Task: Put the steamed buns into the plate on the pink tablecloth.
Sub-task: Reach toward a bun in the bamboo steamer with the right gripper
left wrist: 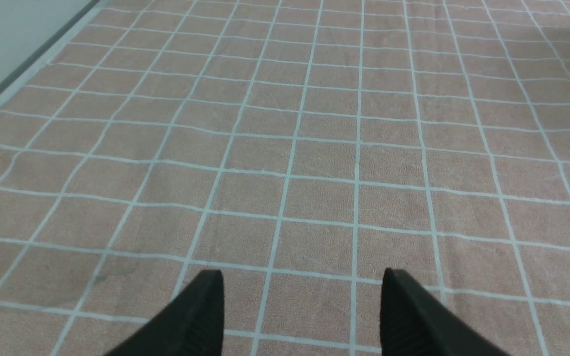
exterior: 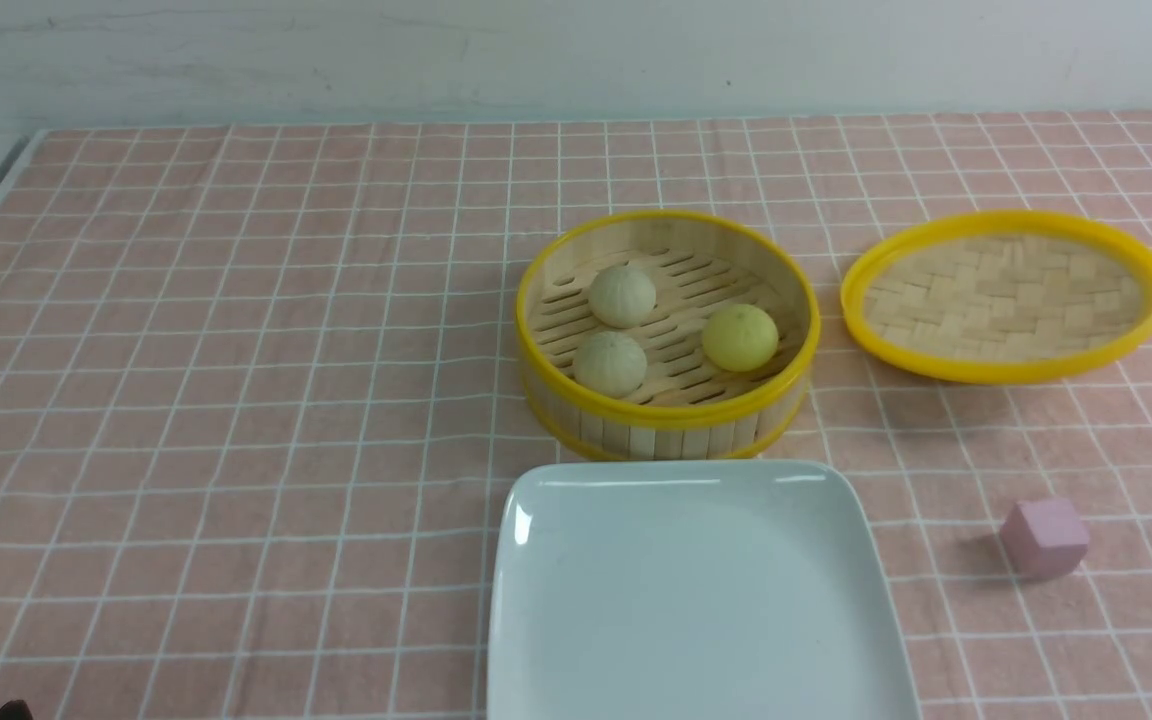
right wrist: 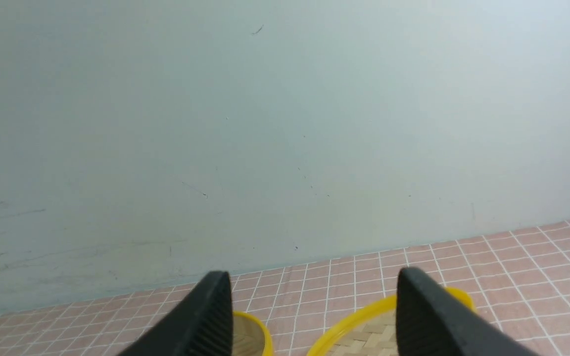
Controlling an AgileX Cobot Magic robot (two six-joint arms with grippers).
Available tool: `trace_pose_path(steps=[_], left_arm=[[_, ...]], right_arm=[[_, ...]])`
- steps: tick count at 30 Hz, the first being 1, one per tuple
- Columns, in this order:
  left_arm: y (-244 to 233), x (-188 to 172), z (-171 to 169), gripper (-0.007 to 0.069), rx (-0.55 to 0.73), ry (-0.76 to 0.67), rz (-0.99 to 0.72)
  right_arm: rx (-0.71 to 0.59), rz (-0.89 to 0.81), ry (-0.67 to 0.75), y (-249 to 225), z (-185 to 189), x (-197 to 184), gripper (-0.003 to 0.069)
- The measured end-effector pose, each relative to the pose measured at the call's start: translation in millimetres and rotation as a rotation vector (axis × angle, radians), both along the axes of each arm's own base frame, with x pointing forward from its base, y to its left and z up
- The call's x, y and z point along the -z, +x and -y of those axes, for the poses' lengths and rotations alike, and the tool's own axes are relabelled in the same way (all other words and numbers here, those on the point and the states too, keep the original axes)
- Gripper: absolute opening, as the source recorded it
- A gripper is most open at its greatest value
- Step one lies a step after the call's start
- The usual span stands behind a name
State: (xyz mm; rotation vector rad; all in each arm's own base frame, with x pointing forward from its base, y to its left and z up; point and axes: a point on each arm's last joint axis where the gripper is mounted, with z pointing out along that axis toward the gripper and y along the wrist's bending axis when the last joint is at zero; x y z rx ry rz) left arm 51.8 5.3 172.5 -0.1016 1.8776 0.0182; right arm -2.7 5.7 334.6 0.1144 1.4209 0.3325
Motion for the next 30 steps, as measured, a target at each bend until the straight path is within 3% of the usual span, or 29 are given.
trace_pose_path(steps=[5, 12, 16, 26, 30], left_arm=[[0, 0, 0, 0.0438, 0.000, 0.002, 0.008], [4, -12, 6, 0.0438, -0.017, -0.353, 0.168], [5, -23, 6, 0.0438, -0.026, -0.543, 0.295], [4, -33, 6, 0.0438, -0.024, -0.616, 0.350], [-6, -70, 8, 0.0438, 0.011, -0.531, 0.328]], right_arm=[[-0.004, -0.006, 0.003, 0, 0, 1, 0.0442], [-0.071, -0.034, 0.071, -1, -5, 2, 0.0442], [-0.149, -0.107, -0.059, 3, -14, 7, 0.0442], [-0.285, -0.170, -0.328, 36, -28, -28, 0.0442], [-0.344, -0.267, -0.417, 70, -33, -53, 0.0442]])
